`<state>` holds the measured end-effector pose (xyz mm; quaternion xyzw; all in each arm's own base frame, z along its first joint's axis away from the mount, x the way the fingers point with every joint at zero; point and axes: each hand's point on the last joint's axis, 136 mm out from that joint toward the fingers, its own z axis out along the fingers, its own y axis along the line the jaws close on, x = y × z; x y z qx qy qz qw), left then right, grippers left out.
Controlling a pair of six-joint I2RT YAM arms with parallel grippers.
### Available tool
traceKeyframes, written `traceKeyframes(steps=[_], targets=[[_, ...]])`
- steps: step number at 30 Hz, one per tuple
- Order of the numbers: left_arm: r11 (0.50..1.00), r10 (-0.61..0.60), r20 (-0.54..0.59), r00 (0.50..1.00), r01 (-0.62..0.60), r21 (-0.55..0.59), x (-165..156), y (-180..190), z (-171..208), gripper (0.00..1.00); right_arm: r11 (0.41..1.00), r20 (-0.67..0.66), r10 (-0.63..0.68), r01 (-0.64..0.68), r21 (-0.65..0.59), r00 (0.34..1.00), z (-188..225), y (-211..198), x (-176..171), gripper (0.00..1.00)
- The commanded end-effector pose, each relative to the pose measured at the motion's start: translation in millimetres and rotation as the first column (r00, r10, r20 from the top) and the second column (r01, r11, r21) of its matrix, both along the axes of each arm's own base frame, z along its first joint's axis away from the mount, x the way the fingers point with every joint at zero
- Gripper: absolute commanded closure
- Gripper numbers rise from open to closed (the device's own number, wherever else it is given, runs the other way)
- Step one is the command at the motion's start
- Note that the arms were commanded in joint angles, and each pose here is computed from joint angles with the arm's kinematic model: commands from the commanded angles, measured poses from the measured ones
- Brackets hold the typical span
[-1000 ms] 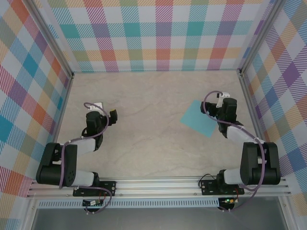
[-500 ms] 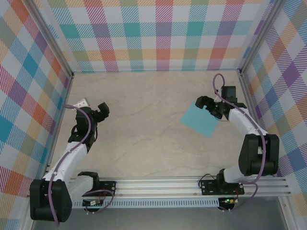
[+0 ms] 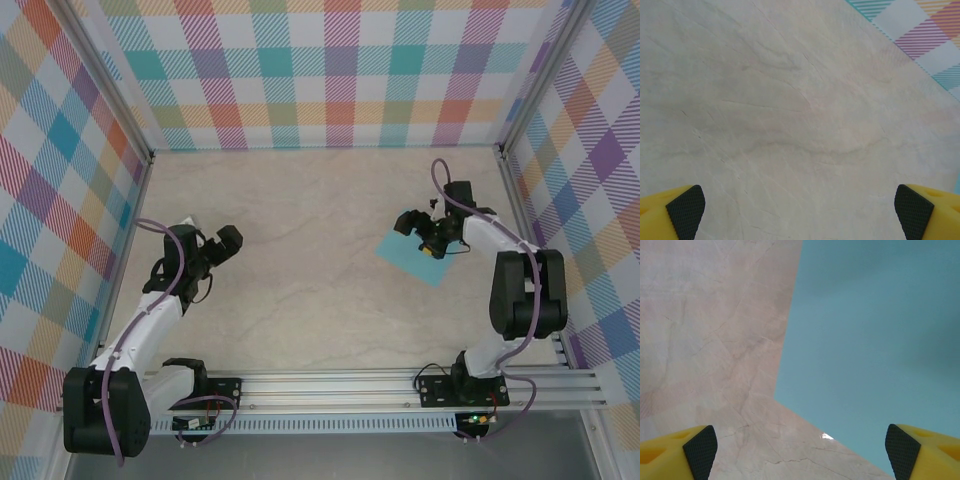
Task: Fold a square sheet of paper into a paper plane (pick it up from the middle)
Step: Move the square sheet of paper to the center of the table.
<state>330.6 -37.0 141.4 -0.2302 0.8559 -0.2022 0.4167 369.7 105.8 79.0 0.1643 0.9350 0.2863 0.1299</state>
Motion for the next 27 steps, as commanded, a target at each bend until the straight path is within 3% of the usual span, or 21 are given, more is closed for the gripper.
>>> traceKeyframes(steps=[1,16,20,27], targets=[[0.996,-0.053,-0.006,0.999,0.052,-0.079,0.9,-12.3,6.9,0.0,0.999,-0.005,0.042,-0.042,0.0,0.999,3.3,13.3,5.6,0.11],[0.977,-0.189,-0.146,0.971,0.171,-0.131,-15.3,-42.4,-20.2,0.0,0.987,-0.137,0.074,-0.093,-0.133,0.988,-39.9,37.9,48.0,0.13],[0.976,-0.201,-0.16,0.967,0.182,-0.121,-17.4,-46.1,-22.0,0.0,0.981,-0.179,0.12,-0.144,-0.131,0.977,-52.2,47.7,40.0,0.15],[0.97,-0.231,-0.165,0.959,0.214,-0.116,-22.9,-54.4,-22.3,0.0,0.929,-0.199,0.342,-0.362,-0.073,0.918,-67.1,90.9,-9.5,0.2]])
